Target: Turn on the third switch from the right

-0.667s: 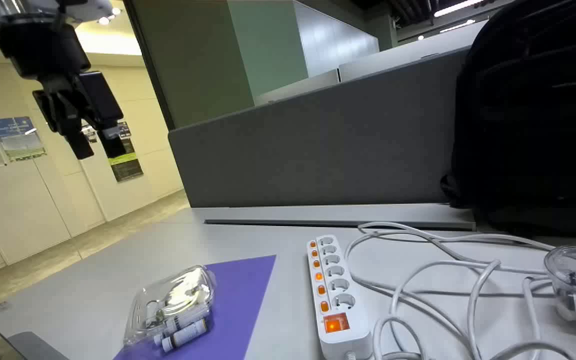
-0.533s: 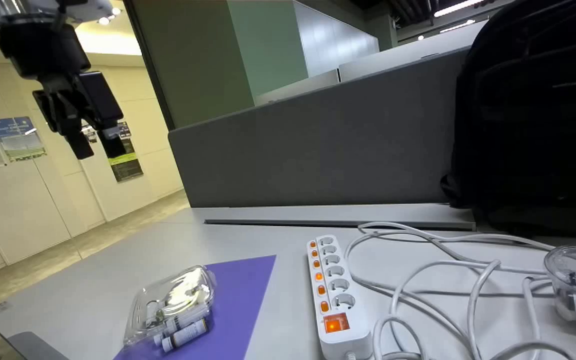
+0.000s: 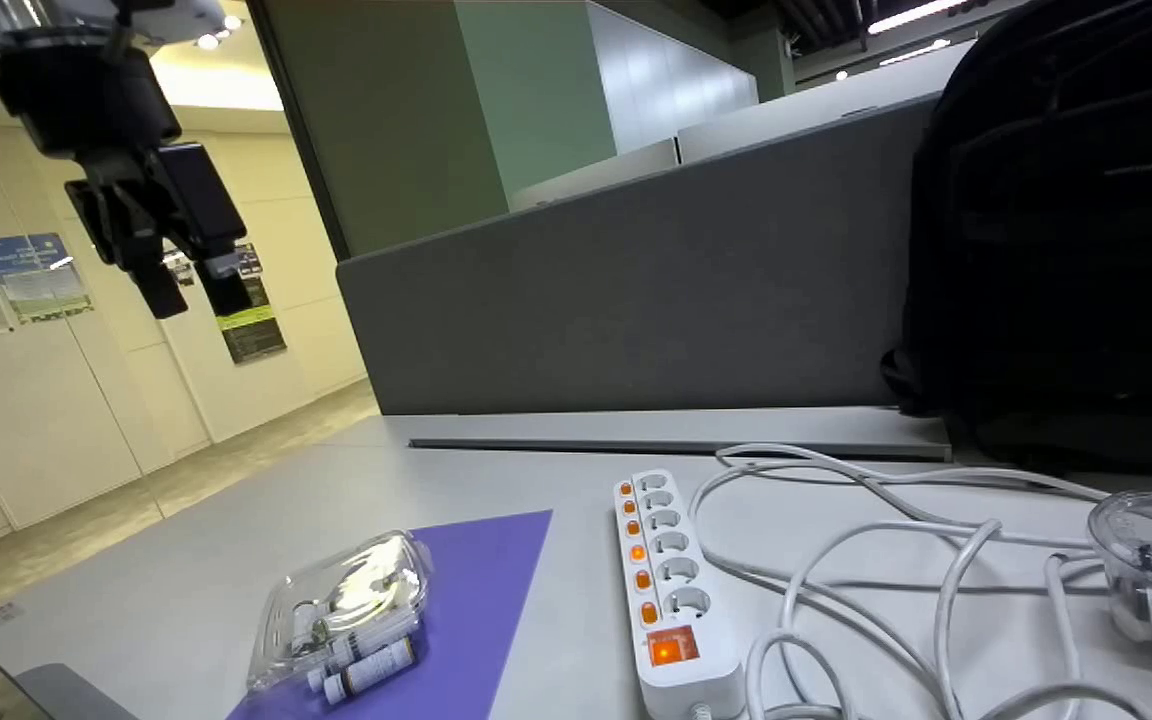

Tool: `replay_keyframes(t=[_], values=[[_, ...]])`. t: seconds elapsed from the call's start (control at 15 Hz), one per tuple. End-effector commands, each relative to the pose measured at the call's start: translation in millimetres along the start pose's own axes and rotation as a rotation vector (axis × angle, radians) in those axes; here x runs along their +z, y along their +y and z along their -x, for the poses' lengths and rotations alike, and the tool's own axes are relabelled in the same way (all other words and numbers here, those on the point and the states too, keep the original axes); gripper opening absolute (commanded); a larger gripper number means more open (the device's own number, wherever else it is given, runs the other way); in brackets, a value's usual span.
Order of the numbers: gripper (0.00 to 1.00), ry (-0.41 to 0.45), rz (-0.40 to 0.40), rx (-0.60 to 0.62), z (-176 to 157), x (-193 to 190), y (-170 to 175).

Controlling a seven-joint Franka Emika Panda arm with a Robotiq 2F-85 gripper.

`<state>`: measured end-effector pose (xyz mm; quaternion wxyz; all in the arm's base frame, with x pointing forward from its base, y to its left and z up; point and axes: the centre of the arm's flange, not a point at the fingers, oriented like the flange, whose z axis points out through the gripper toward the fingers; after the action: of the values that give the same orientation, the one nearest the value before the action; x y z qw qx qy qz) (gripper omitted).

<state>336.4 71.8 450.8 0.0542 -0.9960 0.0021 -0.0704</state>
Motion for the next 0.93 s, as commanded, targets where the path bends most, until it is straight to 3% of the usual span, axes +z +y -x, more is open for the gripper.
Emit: replay_keyframes(t=[0.0,0.2,0.47,0.87], values=[[1.0,0.0,0.0,0.0,0,0,0],[1.0,0.063,-0.001,0.047,-2,2,9],[1.0,0.136,0.002,0.155,-28,25,51],[1.0,0.124,0.06,0.303,-57,79,110]])
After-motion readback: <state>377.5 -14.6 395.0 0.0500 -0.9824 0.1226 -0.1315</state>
